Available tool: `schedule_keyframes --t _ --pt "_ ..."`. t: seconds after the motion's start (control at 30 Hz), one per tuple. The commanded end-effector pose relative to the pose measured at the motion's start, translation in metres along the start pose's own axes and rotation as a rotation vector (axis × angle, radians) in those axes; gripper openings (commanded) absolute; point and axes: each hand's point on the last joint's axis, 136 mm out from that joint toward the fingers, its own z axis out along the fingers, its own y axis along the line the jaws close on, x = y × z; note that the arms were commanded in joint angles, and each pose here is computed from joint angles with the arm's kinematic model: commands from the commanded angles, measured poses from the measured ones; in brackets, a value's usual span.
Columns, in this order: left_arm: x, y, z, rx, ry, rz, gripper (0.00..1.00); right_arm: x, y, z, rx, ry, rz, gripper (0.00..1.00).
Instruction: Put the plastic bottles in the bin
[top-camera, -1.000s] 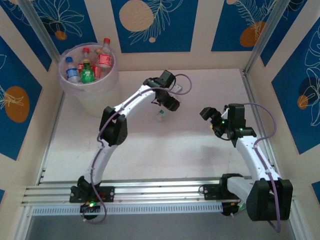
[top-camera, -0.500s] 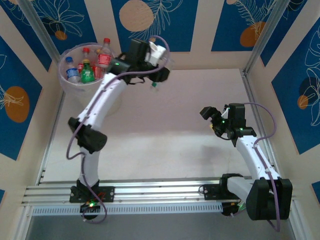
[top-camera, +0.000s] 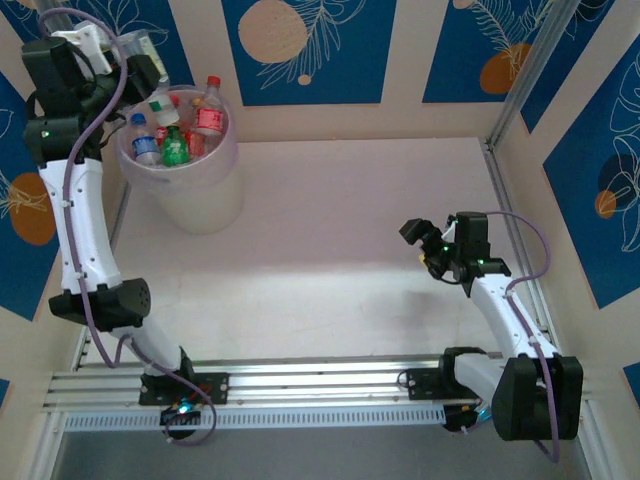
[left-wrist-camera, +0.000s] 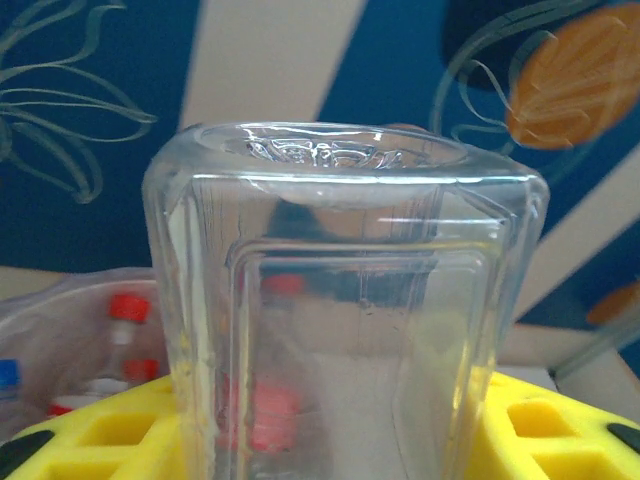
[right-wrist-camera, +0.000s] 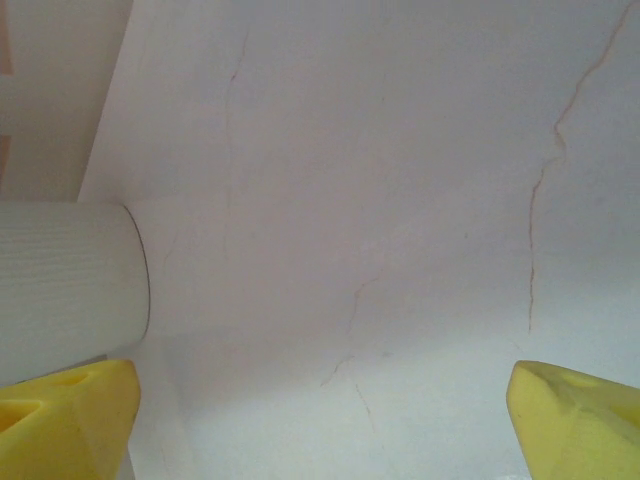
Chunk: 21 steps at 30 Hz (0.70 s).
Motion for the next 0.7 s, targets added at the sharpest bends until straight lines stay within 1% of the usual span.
schedule_keyframes --t 0.0,0.07,0.13,0.23,0.33,0.4,0.53,0.67 --pt "0.02 0.024 0.027 0.001 0.079 -0.088 0.37 0.001 0.004 -0.004 -0.026 0.001 -0.003 0.95" --pt "0.034 0.042 0.036 -0.05 0.125 -0.083 0.38 0.0 0.003 -0.005 -0.026 -0.002 -0.004 0.95" --pt "0.05 0.05 0.047 -0.057 0.173 -0.096 0.38 -0.002 0.002 -0.008 -0.025 -0.011 -0.005 0.95" --pt "0.069 0.05 0.06 -0.015 0.224 -0.113 0.38 -0.002 -0.001 -0.009 -0.021 -0.016 0.005 0.95" --pt "0.081 0.05 0.069 -0.005 0.258 -0.065 0.39 -0.002 -0.002 -0.009 -0.025 -0.012 0.01 0.95" --pt "0.089 0.051 0.076 0.009 0.289 -0.056 0.4 -0.001 -0.001 -0.009 -0.027 -0.01 0.012 0.95" --pt "0.112 0.054 0.085 -0.005 0.377 -0.001 0.41 -0.002 -0.001 -0.01 -0.026 -0.014 0.012 0.95" --pt "0.131 0.06 0.093 -0.024 0.433 0.005 0.41 -0.002 -0.001 -0.01 -0.025 -0.014 0.017 0.95"
